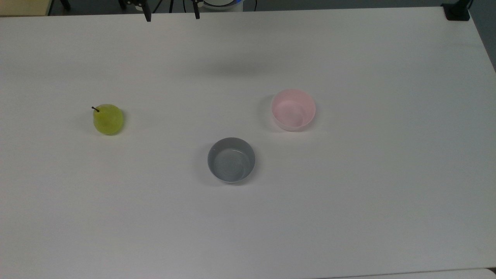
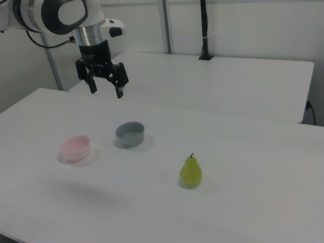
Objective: Place the pear in the bowl
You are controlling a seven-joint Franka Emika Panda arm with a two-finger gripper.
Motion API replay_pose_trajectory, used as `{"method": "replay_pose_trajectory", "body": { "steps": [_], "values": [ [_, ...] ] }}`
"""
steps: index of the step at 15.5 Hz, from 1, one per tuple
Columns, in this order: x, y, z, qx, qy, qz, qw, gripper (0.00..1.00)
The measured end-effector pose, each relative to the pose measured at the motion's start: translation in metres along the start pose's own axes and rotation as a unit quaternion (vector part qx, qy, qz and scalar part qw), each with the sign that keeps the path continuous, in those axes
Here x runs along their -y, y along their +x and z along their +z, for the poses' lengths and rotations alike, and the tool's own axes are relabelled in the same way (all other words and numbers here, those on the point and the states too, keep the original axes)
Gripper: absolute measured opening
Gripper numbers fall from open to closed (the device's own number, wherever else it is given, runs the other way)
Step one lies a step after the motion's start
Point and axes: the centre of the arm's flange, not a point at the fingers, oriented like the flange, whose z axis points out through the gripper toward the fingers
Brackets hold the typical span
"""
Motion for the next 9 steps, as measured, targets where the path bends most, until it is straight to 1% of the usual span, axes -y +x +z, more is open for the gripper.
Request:
{"method": "replay_pose_trajectory", "body": {
  "steps": [9],
  "values": [
    [0.0009, 0.0014, 0.0031, 0.003, 0.0, -0.001, 1.0, 1.0]
  ]
}}
